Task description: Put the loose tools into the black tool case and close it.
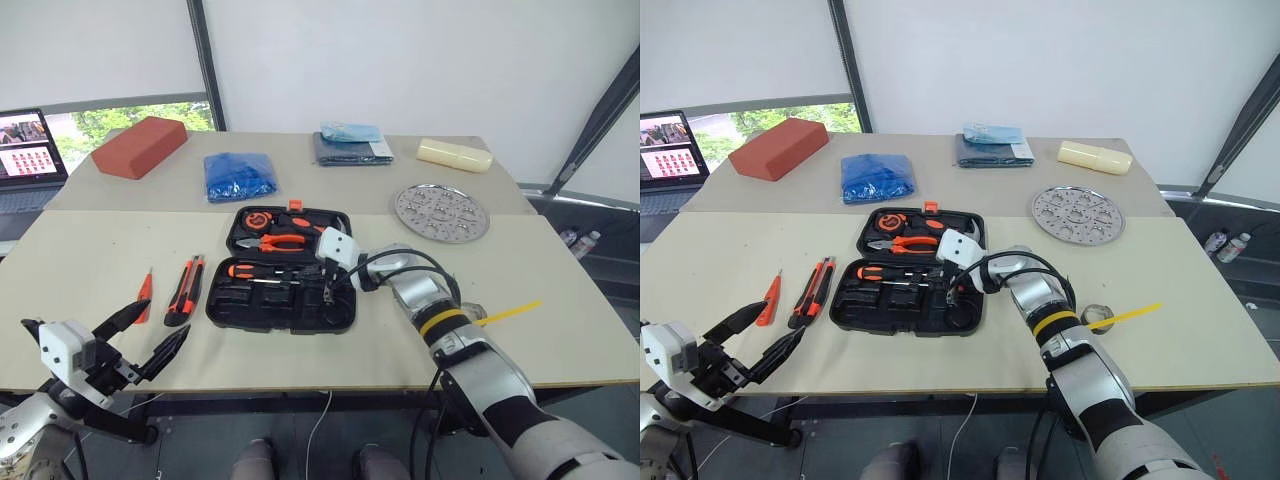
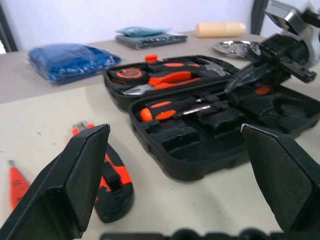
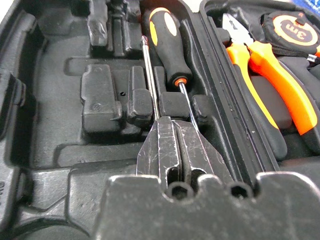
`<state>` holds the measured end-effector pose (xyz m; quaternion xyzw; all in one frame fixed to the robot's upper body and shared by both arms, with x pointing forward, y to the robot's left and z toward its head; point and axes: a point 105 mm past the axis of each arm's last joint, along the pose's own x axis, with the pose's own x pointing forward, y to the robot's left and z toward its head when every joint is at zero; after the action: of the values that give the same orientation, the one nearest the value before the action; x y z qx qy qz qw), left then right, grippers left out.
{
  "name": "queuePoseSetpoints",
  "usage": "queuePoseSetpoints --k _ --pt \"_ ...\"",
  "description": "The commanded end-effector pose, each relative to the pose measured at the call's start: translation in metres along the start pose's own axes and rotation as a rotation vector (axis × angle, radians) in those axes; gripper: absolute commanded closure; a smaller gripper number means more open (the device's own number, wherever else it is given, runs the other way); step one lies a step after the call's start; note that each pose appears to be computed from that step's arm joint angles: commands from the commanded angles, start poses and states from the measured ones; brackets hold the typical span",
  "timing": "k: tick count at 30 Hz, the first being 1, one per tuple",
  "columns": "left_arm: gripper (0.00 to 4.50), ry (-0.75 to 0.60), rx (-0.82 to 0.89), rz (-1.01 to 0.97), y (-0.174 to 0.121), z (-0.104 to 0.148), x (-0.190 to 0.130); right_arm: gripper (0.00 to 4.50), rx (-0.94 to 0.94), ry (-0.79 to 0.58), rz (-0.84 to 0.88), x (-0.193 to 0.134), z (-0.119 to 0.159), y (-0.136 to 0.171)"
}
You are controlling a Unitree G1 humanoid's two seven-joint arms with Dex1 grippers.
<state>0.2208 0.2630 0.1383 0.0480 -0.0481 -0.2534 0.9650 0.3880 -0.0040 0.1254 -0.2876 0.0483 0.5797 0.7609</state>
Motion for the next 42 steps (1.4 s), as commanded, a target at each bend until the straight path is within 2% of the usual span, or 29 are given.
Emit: queuePoseSetpoints --k 1,5,7,10,13,19,22,23,24,25,29,32,35,38,42 --pt "0.0 0.008 0.04 -0.01 -0.002 0.006 0.001 4.42 -0.011 0.107 0.053 0.002 -0.02 0.011" --pt "0.0 0.036 0.039 0.021 0.002 0.002 -0.004 4.42 -0.051 0.127 0.07 0.004 -0.022 0.017" --pt "0.0 0.03 0.031 0.054 0.004 0.003 -0.01 4.42 -0.062 0.051 0.041 0.002 -0.008 0.011" --pt "0.0 -0.005 -0.019 0.142 0.013 0.007 -0.026 4.42 -0.067 -0.154 -0.018 -0.014 0.022 -0.004" --pt "0.0 0.003 -0.034 0.278 0.026 0.002 -0.057 3.72 -0.043 -0.309 -0.051 -0.045 0.032 -0.013" --pt "0.0 0.113 -0.041 0.528 0.045 -0.017 -0.124 1.68 -0.018 -0.539 -0.042 -0.103 0.027 -0.001" --pt "0.0 0.206 -0.07 0.659 0.051 -0.03 -0.157 0.69 -0.001 -0.557 -0.035 -0.13 0.01 0.013" --pt "0.0 0.243 -0.08 0.693 0.052 -0.034 -0.164 0.23 0.002 -0.55 -0.043 -0.136 0.005 0.016" --pt "0.0 0.265 -0.094 0.729 0.055 -0.036 -0.169 0.02 0.022 -0.537 -0.045 -0.142 -0.001 0.019" --pt "0.0 0.278 -0.103 0.751 0.056 -0.037 -0.172 0.02 0.034 -0.527 -0.045 -0.145 -0.004 0.021" --pt "0.0 0.269 -0.131 0.767 0.061 -0.028 -0.163 0.02 0.039 -0.508 -0.081 -0.156 -0.01 0.023" --pt "0.0 0.239 -0.171 0.659 0.062 -0.012 -0.12 0.02 0.003 -0.519 -0.114 -0.161 0.0 0.019" --pt "0.0 0.353 -0.191 0.639 0.072 -0.01 -0.081 0.02 -0.042 -0.542 -0.077 -0.158 0.018 0.021" --pt "0.0 0.37 -0.255 0.597 0.073 -0.002 -0.046 0.02 -0.058 -0.554 -0.032 -0.154 0.029 0.024" --pt "0.0 0.398 -0.291 0.591 0.083 -0.005 -0.008 0.02 -0.06 -0.566 -0.017 -0.151 0.037 0.024"
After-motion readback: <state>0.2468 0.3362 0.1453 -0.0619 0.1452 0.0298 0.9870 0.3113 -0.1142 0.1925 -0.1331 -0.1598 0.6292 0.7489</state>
